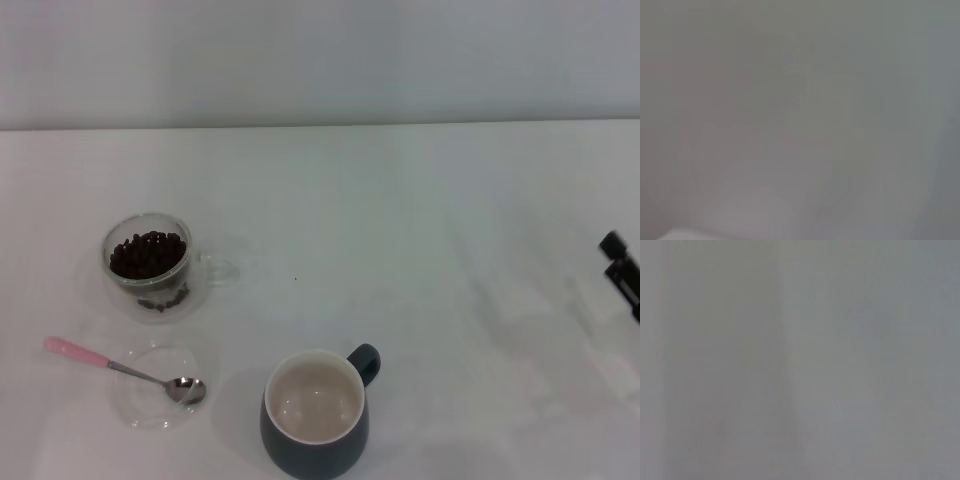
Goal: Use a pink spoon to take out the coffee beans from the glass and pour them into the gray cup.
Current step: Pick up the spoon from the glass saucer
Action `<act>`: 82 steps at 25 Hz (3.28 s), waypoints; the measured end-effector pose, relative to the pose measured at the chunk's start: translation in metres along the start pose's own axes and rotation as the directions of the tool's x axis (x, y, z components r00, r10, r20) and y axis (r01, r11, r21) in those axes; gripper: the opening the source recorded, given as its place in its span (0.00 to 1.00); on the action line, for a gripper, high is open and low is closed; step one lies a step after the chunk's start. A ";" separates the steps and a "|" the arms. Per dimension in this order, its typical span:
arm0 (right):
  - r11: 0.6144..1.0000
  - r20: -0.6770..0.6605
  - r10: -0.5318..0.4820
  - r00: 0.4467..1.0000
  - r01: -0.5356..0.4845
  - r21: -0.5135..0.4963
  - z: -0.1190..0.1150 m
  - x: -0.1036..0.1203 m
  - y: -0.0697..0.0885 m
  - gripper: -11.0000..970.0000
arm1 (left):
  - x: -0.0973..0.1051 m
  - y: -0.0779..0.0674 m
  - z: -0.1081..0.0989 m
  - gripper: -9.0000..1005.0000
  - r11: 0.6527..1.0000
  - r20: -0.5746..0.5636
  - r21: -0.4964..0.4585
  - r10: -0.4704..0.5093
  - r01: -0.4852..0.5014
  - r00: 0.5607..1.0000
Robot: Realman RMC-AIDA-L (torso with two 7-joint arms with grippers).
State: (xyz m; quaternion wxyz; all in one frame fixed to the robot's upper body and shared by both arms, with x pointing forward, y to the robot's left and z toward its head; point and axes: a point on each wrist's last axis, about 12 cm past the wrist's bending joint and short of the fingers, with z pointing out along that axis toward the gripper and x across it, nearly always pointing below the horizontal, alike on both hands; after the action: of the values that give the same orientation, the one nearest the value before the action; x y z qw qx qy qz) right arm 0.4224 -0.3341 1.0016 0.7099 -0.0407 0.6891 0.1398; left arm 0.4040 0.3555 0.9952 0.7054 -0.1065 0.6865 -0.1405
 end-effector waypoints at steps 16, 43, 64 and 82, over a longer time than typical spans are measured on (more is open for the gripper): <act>1.000 0.020 0.011 1.000 -0.011 -0.005 0.008 -0.002 0.003 0.72 | -0.002 0.005 0.016 0.87 0.848 -0.435 0.100 -0.433 0.521 0.789; 0.999 -0.010 0.033 0.999 -0.033 0.004 0.004 0.004 0.006 0.72 | 0.016 -0.020 0.043 0.81 0.857 -0.565 0.126 -0.352 0.500 0.747; 0.999 -0.037 0.047 0.998 -0.046 0.023 0.003 0.008 0.007 0.72 | 0.013 -0.024 0.043 0.20 0.860 -0.548 0.197 -0.301 0.471 0.780; 0.999 -0.034 0.046 0.998 -0.045 0.031 0.002 0.008 0.005 0.72 | -0.011 -0.027 0.042 0.15 0.795 -0.503 0.348 -0.289 0.496 0.815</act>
State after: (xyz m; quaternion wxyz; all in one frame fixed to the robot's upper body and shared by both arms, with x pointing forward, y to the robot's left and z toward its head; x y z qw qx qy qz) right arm 0.4229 -0.3274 0.9949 0.6949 -0.0168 0.7042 0.1448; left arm 0.4445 0.3319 1.0164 0.4967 -0.0454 0.7303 -0.4667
